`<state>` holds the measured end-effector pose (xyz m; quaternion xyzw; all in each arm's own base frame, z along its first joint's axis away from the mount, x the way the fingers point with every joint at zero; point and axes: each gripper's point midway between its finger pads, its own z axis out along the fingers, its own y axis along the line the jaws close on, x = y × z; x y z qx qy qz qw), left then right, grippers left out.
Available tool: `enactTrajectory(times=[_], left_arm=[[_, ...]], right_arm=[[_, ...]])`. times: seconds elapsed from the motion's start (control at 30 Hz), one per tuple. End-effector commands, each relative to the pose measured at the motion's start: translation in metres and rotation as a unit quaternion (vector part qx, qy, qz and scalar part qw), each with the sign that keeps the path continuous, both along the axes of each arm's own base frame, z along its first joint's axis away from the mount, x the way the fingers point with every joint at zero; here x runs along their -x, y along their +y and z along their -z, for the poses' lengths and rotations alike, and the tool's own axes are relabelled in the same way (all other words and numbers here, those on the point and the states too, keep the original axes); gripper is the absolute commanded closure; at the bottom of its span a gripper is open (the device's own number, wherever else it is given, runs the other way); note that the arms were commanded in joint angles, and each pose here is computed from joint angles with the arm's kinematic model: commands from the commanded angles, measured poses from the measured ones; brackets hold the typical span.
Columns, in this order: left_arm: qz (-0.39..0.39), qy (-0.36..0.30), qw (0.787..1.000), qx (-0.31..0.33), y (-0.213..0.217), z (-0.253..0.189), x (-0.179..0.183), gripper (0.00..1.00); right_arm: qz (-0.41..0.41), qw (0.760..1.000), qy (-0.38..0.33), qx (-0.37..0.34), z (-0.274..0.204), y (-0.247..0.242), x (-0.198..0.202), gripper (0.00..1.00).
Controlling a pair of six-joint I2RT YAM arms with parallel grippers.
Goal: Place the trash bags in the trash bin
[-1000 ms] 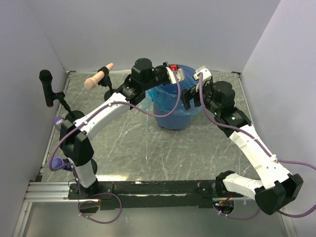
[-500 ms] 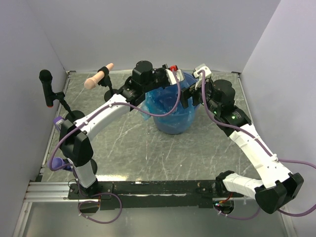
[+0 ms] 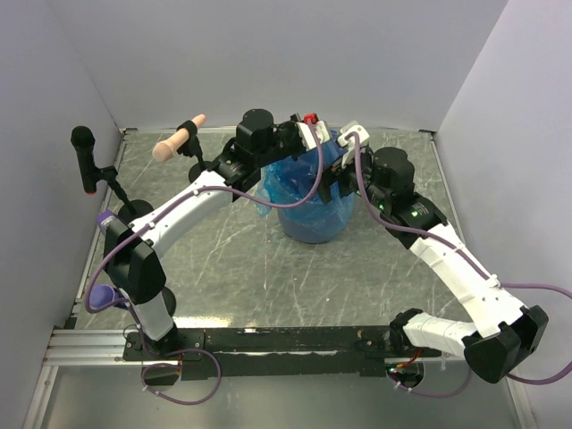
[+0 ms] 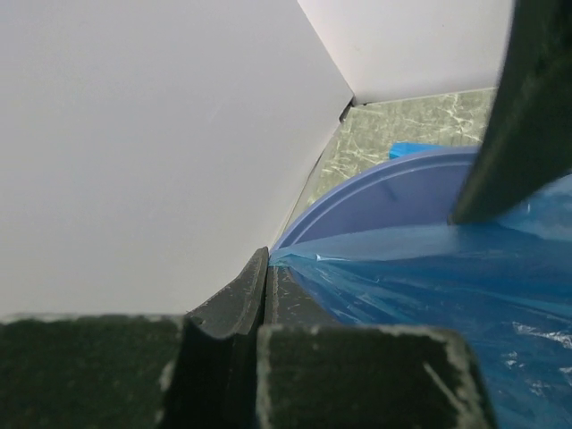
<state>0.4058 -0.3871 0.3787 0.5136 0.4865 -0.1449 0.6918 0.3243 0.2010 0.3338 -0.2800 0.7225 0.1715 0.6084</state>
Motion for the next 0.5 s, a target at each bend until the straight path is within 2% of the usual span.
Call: enactTrajectory(times=[0.0,0.2,0.47], left_arm=[[-0.012,-0.005,0.999,0.030,0.010,-0.029,0.009,0.98],[-0.027,0.001,0.999,0.044,0.011,-0.036,0.004,0.98],[-0.038,-0.002,0.999,0.034,0.014,-0.030,0.000,0.97]], right_arm=[[-0.001,1.000,-0.016,-0.002,-0.006,0.007,0.002,0.01],[0.030,0.999,-0.031,0.018,0.001,-0.003,-0.005,0.01],[0.099,0.990,-0.054,0.081,0.008,-0.056,-0.013,0.01]])
